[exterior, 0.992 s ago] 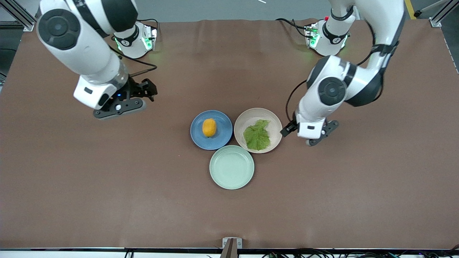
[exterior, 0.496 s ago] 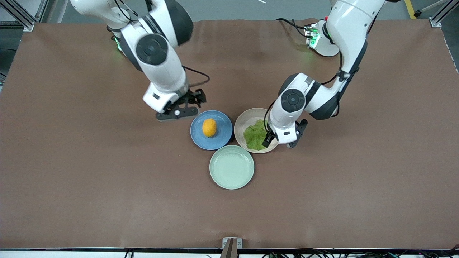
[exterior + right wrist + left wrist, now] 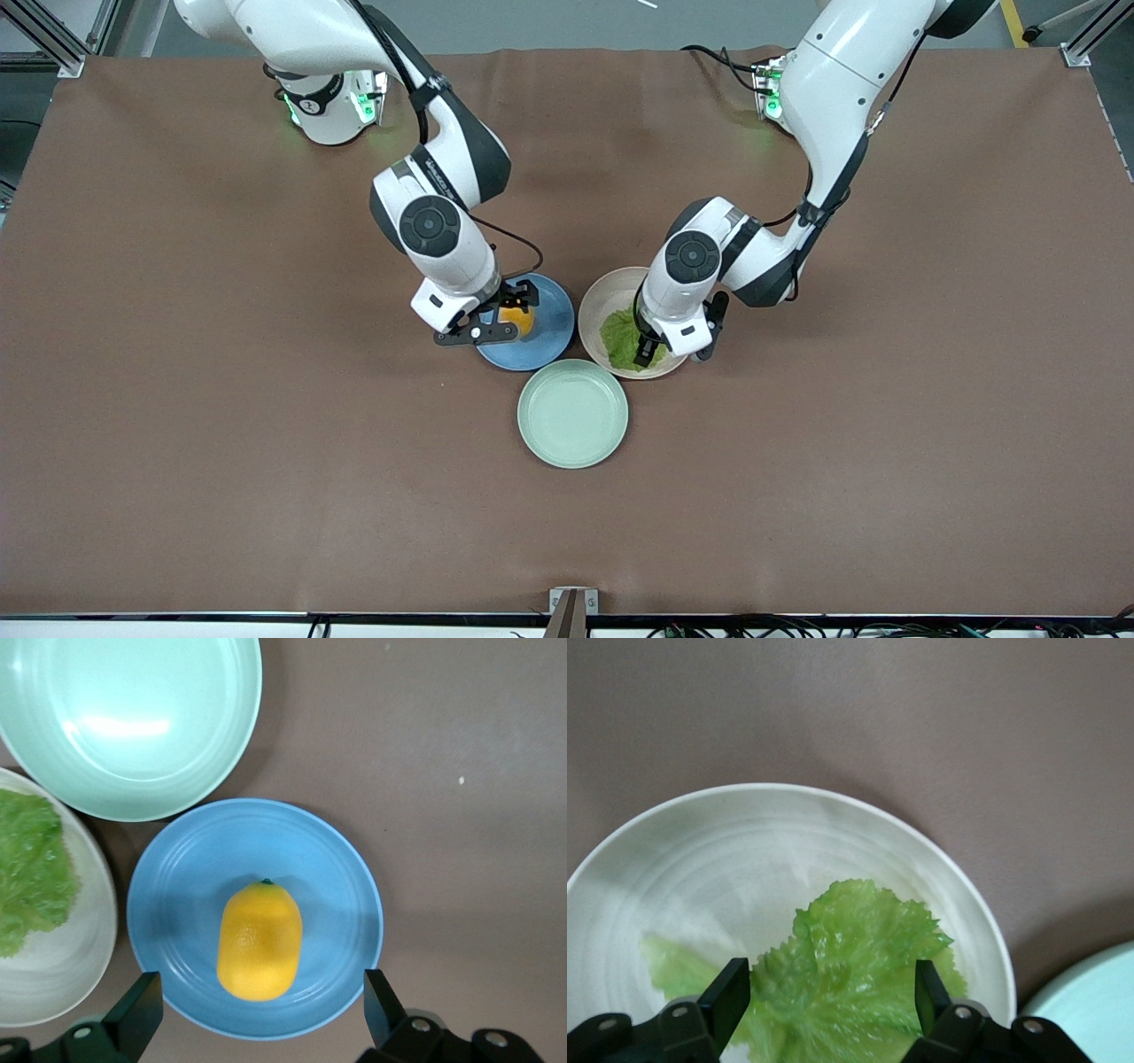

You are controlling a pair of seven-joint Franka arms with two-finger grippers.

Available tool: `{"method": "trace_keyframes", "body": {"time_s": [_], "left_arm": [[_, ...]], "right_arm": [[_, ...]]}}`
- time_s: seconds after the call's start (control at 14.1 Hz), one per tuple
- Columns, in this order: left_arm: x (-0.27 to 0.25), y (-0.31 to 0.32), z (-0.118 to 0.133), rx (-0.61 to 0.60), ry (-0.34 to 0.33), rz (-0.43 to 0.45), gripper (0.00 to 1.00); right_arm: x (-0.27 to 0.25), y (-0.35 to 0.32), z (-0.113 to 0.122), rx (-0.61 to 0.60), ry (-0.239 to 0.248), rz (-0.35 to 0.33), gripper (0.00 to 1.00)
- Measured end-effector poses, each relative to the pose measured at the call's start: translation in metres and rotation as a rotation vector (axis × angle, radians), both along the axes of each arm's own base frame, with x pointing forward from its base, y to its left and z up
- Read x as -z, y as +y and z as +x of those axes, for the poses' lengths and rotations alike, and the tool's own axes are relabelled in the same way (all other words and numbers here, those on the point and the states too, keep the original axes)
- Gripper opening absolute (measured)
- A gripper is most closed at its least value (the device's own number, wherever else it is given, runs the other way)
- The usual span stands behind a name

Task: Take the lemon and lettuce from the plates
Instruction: 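Lower and close the right gripper on the lemon while the left gripper grasps lettuce, then lift the lemon with the right gripper while the left gripper lifts the lettuce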

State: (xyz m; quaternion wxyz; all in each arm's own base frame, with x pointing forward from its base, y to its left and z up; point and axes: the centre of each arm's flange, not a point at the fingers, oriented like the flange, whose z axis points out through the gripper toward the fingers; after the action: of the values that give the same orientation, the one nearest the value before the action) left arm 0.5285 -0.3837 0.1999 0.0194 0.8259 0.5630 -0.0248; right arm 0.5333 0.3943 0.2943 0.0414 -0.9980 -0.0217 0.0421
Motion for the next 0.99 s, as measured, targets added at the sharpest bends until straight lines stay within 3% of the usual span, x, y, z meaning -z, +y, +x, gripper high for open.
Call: {"method": "trace_keyframes", "body": {"time_s": [0.14, 0.35, 0.5, 0.71, 0.99], "left_arm": [[0.008, -0.002, -0.004, -0.003, 0.012, 0.005, 0.79], [0.017, -0.003, -0.006, -0.015, 0.026, 0.01, 0.54], [0.016, -0.003, -0.004, -0.017, 0.024, 0.01, 0.49], [0.003, 0.003, 0.008, -0.03, 0.012, 0.018, 0.19], [-0.062, 0.026, 0.038, -0.01, -0.065, 0.067, 0.11]], "right_arm": [[0.016, 0.002, -0.001, 0.011, 0.012, -0.006, 1.0], [0.037, 0.007, -0.004, 0.023, 0.019, -0.003, 1.0], [0.054, 0.014, -0.01, 0.024, 0.024, -0.005, 1.0], [0.075, 0.025, -0.021, 0.027, 0.042, -0.019, 1.0], [0.09, 0.021, -0.026, 0.029, 0.059, -0.035, 0.96]]}}
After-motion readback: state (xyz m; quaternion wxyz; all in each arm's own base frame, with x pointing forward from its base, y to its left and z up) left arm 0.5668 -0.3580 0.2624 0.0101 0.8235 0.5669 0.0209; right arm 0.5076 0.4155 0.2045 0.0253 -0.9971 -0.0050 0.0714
